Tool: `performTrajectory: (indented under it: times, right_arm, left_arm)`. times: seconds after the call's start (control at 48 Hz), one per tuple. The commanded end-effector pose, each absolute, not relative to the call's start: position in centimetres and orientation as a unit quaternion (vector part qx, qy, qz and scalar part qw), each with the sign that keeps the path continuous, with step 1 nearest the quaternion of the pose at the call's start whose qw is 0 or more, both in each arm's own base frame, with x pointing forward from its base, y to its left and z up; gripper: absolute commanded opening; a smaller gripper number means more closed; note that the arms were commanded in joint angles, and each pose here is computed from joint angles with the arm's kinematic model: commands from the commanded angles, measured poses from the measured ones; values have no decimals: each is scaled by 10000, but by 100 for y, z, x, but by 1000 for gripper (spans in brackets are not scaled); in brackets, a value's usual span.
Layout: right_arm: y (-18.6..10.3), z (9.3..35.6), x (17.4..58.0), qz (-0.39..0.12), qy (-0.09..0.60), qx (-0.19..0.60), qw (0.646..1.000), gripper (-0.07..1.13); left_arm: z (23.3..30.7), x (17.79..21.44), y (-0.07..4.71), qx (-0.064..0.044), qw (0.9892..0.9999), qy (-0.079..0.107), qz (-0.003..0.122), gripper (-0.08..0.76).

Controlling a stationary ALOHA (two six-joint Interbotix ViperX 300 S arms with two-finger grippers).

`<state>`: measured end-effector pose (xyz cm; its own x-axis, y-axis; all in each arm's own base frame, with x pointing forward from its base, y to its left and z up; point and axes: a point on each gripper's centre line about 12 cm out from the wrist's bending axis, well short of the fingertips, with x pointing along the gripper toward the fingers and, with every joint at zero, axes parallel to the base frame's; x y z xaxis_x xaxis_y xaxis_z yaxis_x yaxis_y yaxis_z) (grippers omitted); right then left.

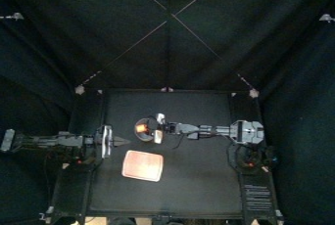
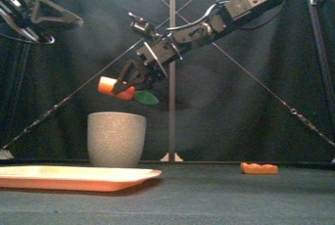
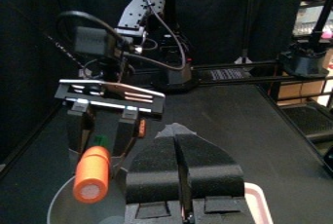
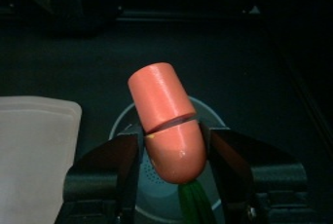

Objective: Pick the carrot then place it in the grey bowl
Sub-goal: Drop carrot in the grey bowl and return to neutral

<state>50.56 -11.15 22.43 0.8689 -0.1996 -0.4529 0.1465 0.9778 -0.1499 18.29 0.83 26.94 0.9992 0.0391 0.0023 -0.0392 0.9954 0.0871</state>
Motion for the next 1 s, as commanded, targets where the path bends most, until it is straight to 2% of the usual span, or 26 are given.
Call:
performTrajectory:
  times: [0.021,0.208,0.375,0.458,0.667,0.854,1.0]
  right_arm:
    - [-1193,2440,4986,-1007,2176,-514,9695,826]
    - [-1267,2466,4948,-1093,2068,-431,9713,963]
    - [-1276,2598,4900,-1112,1911,-492,9740,967]
    - [-1245,2758,4753,-1128,1793,-515,9759,967]
    - [-938,3045,4120,-981,1489,-544,9825,967]
    - [-482,3226,3389,-566,607,-598,9948,965]
    - [-297,3249,2888,-388,193,-623,9971,965]
  left_arm:
    - [2757,1836,87,446,9988,-72,208,-39]
    - [2748,1835,87,446,9988,-56,208,-39]
    - [2748,1835,87,446,9988,-56,208,-39]
    - [2742,1834,87,446,9988,-49,208,-39]
    - [2742,1834,86,461,9987,-48,206,-39]
    - [2742,1834,88,476,9986,-47,211,-39]
    - [2744,1831,94,544,9983,-52,222,-39]
